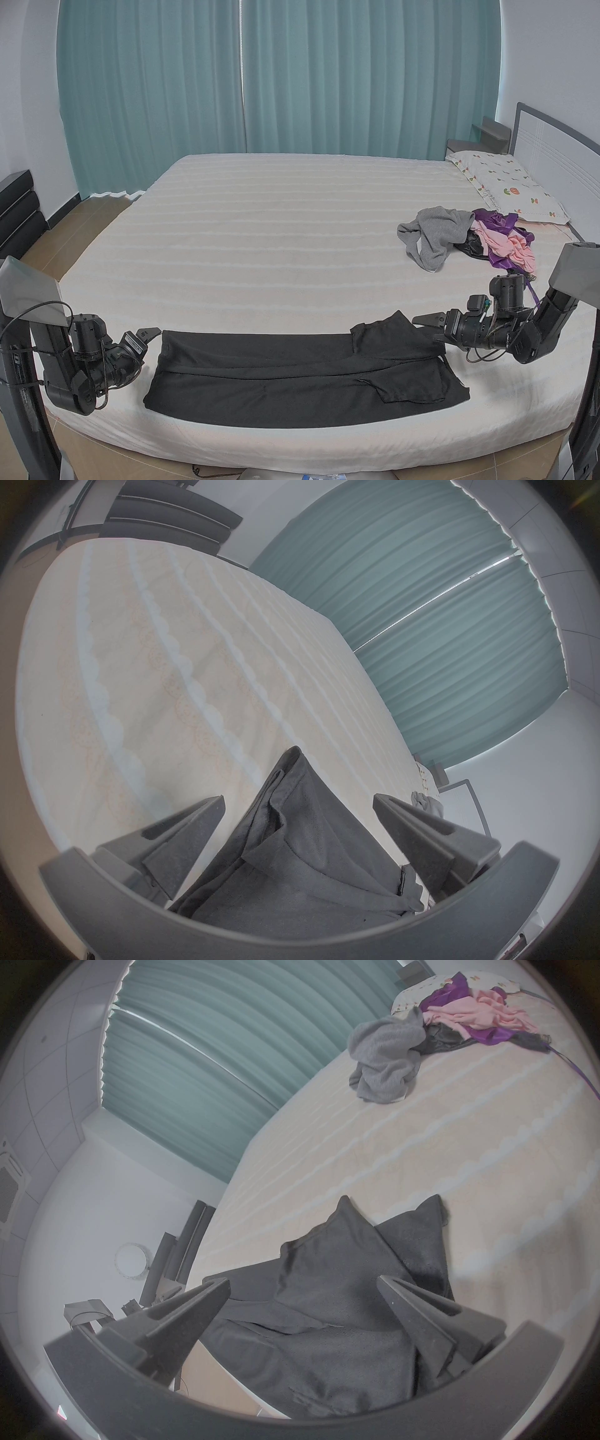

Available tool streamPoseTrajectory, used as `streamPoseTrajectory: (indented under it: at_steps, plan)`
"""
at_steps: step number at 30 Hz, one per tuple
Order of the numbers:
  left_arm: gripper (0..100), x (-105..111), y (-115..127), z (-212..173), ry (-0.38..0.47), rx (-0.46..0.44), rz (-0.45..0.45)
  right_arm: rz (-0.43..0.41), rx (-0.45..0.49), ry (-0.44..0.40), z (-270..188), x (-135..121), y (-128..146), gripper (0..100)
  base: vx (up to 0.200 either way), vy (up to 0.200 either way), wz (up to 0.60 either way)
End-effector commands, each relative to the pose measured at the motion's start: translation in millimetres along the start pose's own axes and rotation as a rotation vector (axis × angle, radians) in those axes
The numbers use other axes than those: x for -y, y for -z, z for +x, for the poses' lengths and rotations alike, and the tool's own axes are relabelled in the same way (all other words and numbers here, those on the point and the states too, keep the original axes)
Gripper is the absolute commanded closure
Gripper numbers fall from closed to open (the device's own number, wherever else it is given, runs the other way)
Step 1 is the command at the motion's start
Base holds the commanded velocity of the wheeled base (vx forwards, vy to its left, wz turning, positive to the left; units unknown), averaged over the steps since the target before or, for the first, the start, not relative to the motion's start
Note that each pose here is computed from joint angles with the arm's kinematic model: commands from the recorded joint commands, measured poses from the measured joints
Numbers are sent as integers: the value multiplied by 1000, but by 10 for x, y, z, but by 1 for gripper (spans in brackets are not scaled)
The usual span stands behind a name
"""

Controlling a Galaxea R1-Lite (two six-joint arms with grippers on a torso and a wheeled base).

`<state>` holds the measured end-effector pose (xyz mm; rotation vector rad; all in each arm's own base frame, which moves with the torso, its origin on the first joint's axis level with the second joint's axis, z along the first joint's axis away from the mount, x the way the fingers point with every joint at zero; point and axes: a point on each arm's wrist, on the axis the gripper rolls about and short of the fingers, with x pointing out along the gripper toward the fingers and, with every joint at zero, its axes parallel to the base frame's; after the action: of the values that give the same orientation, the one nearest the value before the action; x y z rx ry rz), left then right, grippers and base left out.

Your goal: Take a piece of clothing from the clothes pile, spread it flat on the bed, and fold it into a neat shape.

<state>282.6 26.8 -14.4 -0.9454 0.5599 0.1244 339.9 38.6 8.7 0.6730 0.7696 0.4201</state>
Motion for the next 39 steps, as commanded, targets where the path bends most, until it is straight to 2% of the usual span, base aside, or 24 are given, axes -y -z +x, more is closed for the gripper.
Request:
streamPoseTrajectory:
  at_steps: [1, 7, 12, 18, 19, 30, 39]
  plan:
    - [0, -26, 16, 12, -8, -7, -1, -20, -32, 5, 206, 58, -26, 0, 0, 0, 0]
    - [0, -33, 20, 16, -11, -9, -1, -36, -70, 40, 382, 102, -167, 0, 0, 0, 0]
    - [0, -33, 20, 16, -11, -9, -1, -79, -80, 105, 512, 227, -151, 0, 0, 0, 0]
    - [0, -33, 20, 16, -11, -9, -1, -70, -103, 122, 533, 278, -135, 0, 0, 0, 0]
    - [0, -33, 20, 16, -11, -9, -1, -73, -108, 125, 532, 281, -129, 100, 0, 0, 0]
    - [0, -31, 18, 19, -10, -8, -1, -101, -98, 126, 347, 204, -142, 100, 0, 0, 0]
    - [0, -31, 18, 19, -10, -8, -1, -61, -86, 142, 61, 249, -130, 100, 0, 0, 0]
